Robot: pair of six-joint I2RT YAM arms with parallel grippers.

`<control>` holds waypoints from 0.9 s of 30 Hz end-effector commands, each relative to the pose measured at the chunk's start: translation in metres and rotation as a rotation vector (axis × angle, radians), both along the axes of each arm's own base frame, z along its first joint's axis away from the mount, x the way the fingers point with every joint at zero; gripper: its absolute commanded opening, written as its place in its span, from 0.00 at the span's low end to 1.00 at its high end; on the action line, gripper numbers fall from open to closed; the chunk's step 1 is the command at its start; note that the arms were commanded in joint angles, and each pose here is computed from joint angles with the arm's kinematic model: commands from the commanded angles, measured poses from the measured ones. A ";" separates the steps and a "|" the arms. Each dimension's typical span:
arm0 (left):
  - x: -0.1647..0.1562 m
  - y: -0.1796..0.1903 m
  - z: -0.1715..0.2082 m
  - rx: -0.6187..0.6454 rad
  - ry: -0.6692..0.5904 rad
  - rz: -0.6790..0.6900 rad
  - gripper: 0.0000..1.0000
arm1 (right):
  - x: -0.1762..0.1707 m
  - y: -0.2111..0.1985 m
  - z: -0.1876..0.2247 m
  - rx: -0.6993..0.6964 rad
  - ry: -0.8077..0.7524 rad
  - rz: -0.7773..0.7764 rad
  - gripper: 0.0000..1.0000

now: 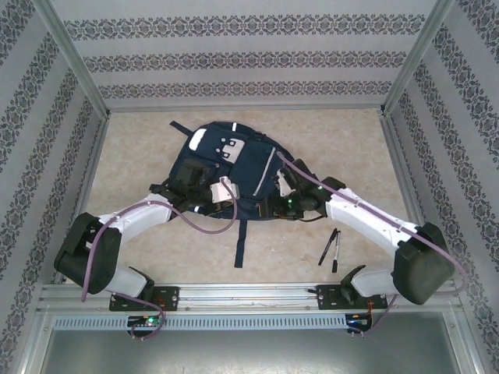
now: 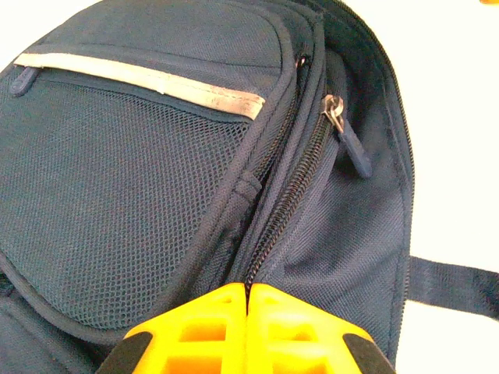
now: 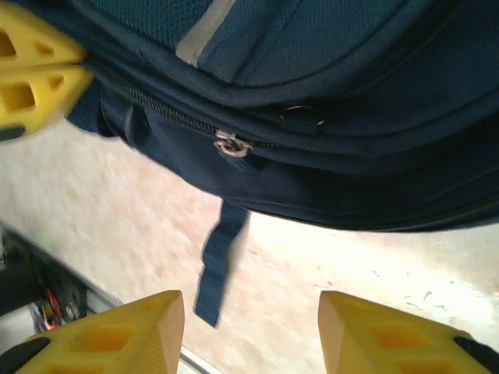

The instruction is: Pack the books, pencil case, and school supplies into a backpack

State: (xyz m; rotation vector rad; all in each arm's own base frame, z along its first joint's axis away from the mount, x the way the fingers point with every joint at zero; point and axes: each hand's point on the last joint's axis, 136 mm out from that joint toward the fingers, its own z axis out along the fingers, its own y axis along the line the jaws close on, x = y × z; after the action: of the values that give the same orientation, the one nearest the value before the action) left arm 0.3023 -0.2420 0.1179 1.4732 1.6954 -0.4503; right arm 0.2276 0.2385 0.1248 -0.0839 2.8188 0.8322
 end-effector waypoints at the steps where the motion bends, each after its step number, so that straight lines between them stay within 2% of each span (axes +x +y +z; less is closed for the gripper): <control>1: -0.004 -0.016 0.031 -0.151 0.107 0.007 0.00 | 0.026 -0.008 0.001 -0.060 -0.046 -0.274 0.50; 7: -0.008 -0.018 0.033 -0.200 0.136 0.026 0.00 | 0.035 0.017 -0.004 -0.143 -0.120 -0.257 0.51; 10: -0.011 -0.019 0.034 -0.211 0.143 0.014 0.00 | 0.044 0.027 -0.006 -0.196 -0.183 -0.252 0.47; 14: -0.013 -0.018 0.034 -0.206 0.126 0.009 0.00 | 0.058 0.034 -0.015 -0.275 -0.266 -0.246 0.38; 20: -0.015 -0.016 0.030 -0.188 0.113 0.001 0.00 | 0.065 0.029 -0.036 -0.349 -0.284 -0.269 0.27; 25: -0.012 -0.008 0.020 -0.136 0.090 0.027 0.00 | 0.057 0.015 -0.032 -0.377 -0.272 -0.277 0.05; 27: -0.011 -0.002 0.015 -0.095 0.082 0.033 0.00 | 0.052 0.010 -0.033 -0.355 -0.235 -0.259 0.01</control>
State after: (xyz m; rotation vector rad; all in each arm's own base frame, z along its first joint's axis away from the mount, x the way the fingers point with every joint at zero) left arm 0.2946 -0.2467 0.1211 1.3387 1.7965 -0.6022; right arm 0.2755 0.2658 0.0835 0.0955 2.6710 0.2792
